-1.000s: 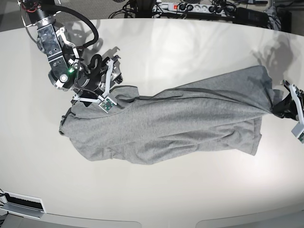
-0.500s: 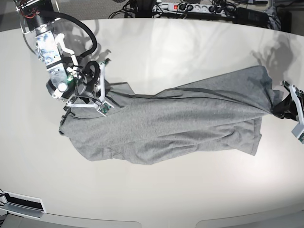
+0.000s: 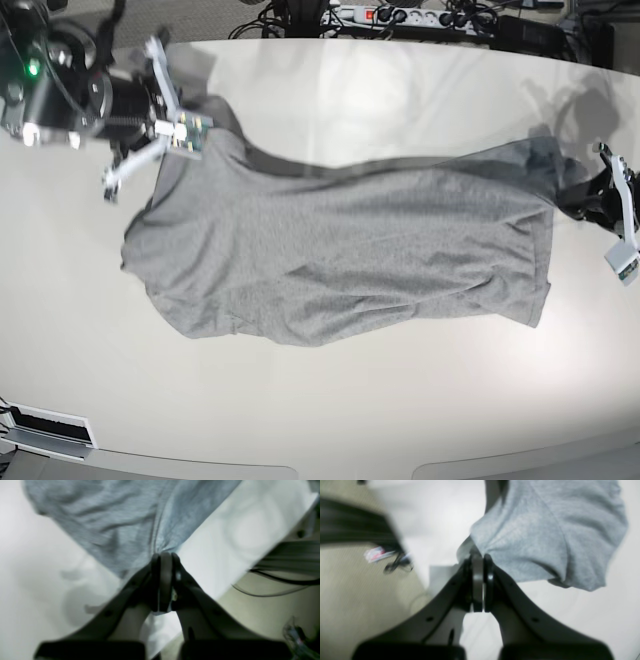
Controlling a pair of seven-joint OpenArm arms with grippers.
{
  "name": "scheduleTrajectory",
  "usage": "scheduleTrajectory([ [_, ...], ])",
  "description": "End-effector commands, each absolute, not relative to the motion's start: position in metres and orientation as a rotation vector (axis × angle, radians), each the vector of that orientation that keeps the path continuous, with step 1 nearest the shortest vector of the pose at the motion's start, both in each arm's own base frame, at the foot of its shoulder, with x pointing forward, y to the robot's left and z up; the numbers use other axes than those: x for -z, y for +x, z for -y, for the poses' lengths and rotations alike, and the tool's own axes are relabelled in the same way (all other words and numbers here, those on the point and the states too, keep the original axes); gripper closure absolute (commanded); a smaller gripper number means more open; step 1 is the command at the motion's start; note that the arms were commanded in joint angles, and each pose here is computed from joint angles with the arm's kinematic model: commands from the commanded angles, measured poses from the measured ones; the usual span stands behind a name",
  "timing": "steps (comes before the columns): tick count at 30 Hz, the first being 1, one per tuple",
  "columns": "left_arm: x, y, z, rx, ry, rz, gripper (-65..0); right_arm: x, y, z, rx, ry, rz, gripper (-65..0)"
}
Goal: Layout the t-shirt on the table in an organized manner, then fold the t-shirt properly
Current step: 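Pull the held edge with the right gripper to smooth the shirt, release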
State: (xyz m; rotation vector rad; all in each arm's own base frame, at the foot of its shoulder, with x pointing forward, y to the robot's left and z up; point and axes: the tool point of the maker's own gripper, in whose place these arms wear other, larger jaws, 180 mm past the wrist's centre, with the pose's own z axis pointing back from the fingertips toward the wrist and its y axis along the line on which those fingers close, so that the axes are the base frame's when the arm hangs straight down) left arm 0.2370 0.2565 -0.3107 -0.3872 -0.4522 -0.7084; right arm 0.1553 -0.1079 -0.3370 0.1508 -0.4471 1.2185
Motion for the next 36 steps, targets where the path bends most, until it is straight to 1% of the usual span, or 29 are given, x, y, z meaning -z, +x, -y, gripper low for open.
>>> scheduleTrajectory([
  [1,0.296,0.243,-0.259,0.726,-0.386,0.476,0.0,0.331,0.151,0.112,-1.243,0.129,0.441,0.0],
  [3,0.294,0.239,-0.257,0.724,-0.410,0.454,0.0,0.332,0.135,0.122,-1.270,0.104,0.376,0.0],
  [10,0.279,0.221,-0.252,0.726,-0.513,0.373,0.0,0.351,0.073,0.156,-1.343,0.112,0.116,0.0],
  [12,0.281,0.213,-0.261,0.744,-0.486,0.309,0.0,0.354,0.056,0.161,-1.348,0.129,0.060,0.0],
  [14,0.281,0.210,-0.265,0.756,-0.470,0.283,0.0,0.356,0.040,0.166,-1.353,0.147,0.005,0.0],
  [17,0.284,0.200,-0.267,0.766,-0.465,0.246,0.0,0.354,0.016,0.165,-1.348,0.228,-0.064,0.0],
  [21,0.299,0.176,-0.265,0.750,-0.497,0.169,0.0,0.349,-0.009,0.154,-1.364,0.365,-0.116,0.0],
  [25,0.310,0.155,-0.265,0.733,-0.521,0.108,0.0,0.349,-0.009,0.153,-1.365,0.366,-0.114,0.0],
  [29,0.311,0.153,-0.266,0.732,-0.521,0.097,0.0,0.348,-0.009,0.151,-1.374,0.376,-0.104,0.0],
  [30,0.310,0.153,-0.268,0.734,-0.516,0.095,-2.7,0.348,-0.009,0.150,-1.372,0.380,-0.099,-1.8],
  [32,0.309,0.154,-0.270,0.737,-0.509,0.092,-20.3,0.348,-0.007,0.149,-1.360,0.383,-0.090,-18.7],
  [33,0.308,0.155,-0.270,0.738,-0.506,0.093,-28.8,0.348,-0.006,0.148,-1.357,0.382,-0.087,-26.0],
  [34,0.307,0.156,-0.270,0.740,-0.504,0.098,-35.3,0.348,-0.004,0.148,-1.358,0.377,-0.080,-30.9],
  [35,0.306,0.160,-0.270,0.742,-0.500,0.110,-38.6,0.349,-0.001,0.149,-1.360,0.366,-0.070,-32.6],
  [36,0.303,0.165,-0.270,0.747,-0.494,0.126,-39.1,0.349,0.005,0.149,-1.364,0.348,-0.050,-32.6],
])
